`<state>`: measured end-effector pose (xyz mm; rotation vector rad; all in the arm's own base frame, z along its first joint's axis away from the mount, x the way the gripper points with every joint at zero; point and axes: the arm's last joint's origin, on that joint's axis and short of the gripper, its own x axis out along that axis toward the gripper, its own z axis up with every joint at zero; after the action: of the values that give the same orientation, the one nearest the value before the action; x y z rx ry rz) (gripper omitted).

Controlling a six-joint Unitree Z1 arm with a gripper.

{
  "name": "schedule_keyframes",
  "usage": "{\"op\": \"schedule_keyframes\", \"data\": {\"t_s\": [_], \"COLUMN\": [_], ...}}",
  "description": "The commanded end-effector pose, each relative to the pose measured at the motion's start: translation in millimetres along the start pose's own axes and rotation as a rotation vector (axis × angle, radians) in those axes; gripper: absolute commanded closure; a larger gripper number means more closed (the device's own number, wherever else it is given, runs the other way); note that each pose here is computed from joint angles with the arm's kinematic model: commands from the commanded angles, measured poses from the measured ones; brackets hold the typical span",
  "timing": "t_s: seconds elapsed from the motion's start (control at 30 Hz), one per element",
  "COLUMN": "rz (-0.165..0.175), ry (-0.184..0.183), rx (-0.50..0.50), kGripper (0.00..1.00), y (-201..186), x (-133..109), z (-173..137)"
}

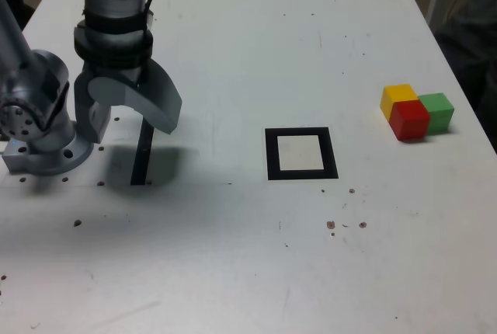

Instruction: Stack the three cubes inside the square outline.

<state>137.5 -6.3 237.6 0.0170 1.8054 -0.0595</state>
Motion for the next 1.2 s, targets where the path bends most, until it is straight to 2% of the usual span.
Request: {"op": "schedule_keyframes", "data": {"t_s": [0.0, 0.27, 0.4, 0.6, 0.83, 1.07, 1.17], "rz": [0.0, 0.001, 0.016, 0.052, 0.076, 0.094, 0.097], "ry": [-0.002, 0.0, -0.005, -0.067, -0.14, -0.179, -0.21], "rx": [-0.006, -0.017, -0.016, 0.013, 0.065, 0.085, 0.09], "kGripper": [0.02, 0.02, 0.02, 0.02, 0.03, 0.03, 0.03], "y": [1.1, 2.7, 3.4, 1.5, -7.6, -12.0, -13.9], "x": [0.2, 2.8, 0.8, -20.2, -46.4, -74.8, -85.7], "z": [-4.0, -7.9, -4.5, 22.9, 48.9, 73.8, 89.2]}}
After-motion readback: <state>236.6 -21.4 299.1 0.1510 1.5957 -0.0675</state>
